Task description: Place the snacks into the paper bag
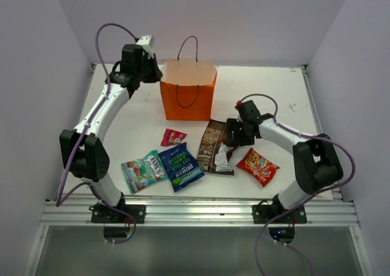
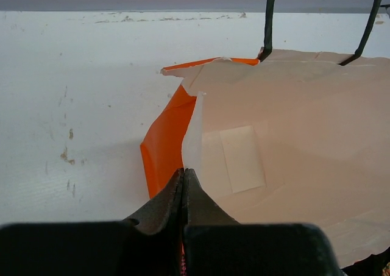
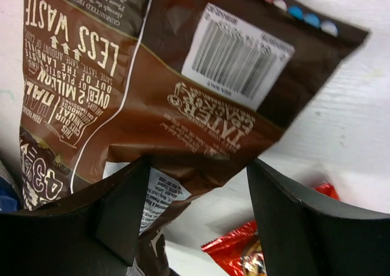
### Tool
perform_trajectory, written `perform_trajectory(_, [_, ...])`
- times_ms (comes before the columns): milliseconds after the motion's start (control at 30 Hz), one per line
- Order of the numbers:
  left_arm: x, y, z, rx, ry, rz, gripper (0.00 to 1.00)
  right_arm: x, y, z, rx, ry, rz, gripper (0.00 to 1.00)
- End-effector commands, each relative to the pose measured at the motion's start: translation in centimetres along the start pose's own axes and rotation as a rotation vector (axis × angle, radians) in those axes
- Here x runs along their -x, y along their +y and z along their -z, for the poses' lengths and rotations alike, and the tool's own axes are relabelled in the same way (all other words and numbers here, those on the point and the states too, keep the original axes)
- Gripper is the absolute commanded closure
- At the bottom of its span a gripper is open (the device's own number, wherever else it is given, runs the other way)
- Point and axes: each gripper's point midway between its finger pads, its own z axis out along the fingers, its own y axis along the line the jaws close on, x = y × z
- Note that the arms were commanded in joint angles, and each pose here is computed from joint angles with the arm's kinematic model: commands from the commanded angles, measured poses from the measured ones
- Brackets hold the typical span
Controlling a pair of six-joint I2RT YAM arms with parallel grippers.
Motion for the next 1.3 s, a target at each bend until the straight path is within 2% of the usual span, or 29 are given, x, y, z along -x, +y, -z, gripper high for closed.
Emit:
perform_trajectory(0, [1.4,-0.5,-0.2,-0.033,-0.033,-0.035,1.00,0.6,3.4,-0.4,0.178,-0.004,0.013,0.31])
perform_trajectory(200, [1.5,-0.5,-0.2,-0.031,-0.032,-0.043,1.00,-0.6,3.3,-2.7,0.184,0.086,-0.007,0.31])
perform_trajectory(333, [1.7,-0.6,-0.3,-0.034,-0.036,-0.043,1.00,-1.4,2.5,-4.1,0.147,0.146,-0.009,0.34])
perform_trajectory(400, [1.8,-0.6,-0.2,-0.035,-0.040,-0.044,1.00,-1.9,1.9,-4.8,0.120,0.173,-0.016,0.38])
perform_trajectory(433, [2.0,-0.7,-0.1,-0.036,-0.043,-0.043,1.00,-1.9,1.7,-4.9,0.116,0.176,-0.013,0.45])
perform_trajectory(467, [2.0,-0.7,-0.1,-0.036,-0.043,-0.043,1.00,-2.1,1.5,-5.0,0.104,0.188,-0.015,0.78])
perform_trajectory(500, [1.9,-0.8,-0.1,-0.037,-0.043,-0.043,1.00,-2.1,1.0,-5.1,0.080,0.191,-0.014,0.93])
perform_trajectory(533, [2.0,-0.7,-0.1,-0.036,-0.045,-0.043,1.00,-1.9,0.9,-4.9,0.069,0.187,-0.010,1.00])
perform_trajectory(700, [2.0,-0.8,-0.2,-0.040,-0.044,-0.040,1.00,-0.5,-1.3,-1.9,-0.072,0.118,0.030,1.00])
perform_trajectory(800, [1.9,-0.8,-0.3,-0.043,-0.040,-0.041,1.00,2.5,-2.3,2.9,-0.169,0.008,0.053,1.00])
perform_trajectory(833, [2.0,-0.8,-0.2,-0.044,-0.041,-0.040,1.00,5.2,-1.5,5.9,-0.158,-0.092,0.055,1.00])
perform_trajectory(900, [2.0,-1.0,-0.1,-0.054,-0.041,-0.041,1.00,7.2,-2.2,9.4,-0.223,-0.164,0.076,1.00])
perform_trajectory(933, [2.1,-1.2,-0.1,-0.062,-0.041,-0.038,1.00,10.0,-1.2,12.4,-0.211,-0.265,0.076,1.00])
perform_trajectory(1000, [2.0,-1.8,0.0,-0.093,-0.032,-0.034,1.00,12.1,-1.8,15.5,-0.273,-0.333,0.092,1.00])
perform_trajectory(1033, [2.1,-2.1,0.1,-0.106,-0.032,-0.031,1.00,14.5,-1.1,18.4,-0.271,-0.421,0.084,1.00])
perform_trajectory(1100, [2.1,-2.6,0.3,-0.132,-0.024,-0.025,1.00,16.3,-1.5,20.7,-0.322,-0.483,0.090,1.00])
perform_trajectory(1267, [1.9,-3.6,0.9,-0.185,-0.012,-0.018,1.00,22.4,-0.2,27.2,-0.328,-0.745,0.063,1.00])
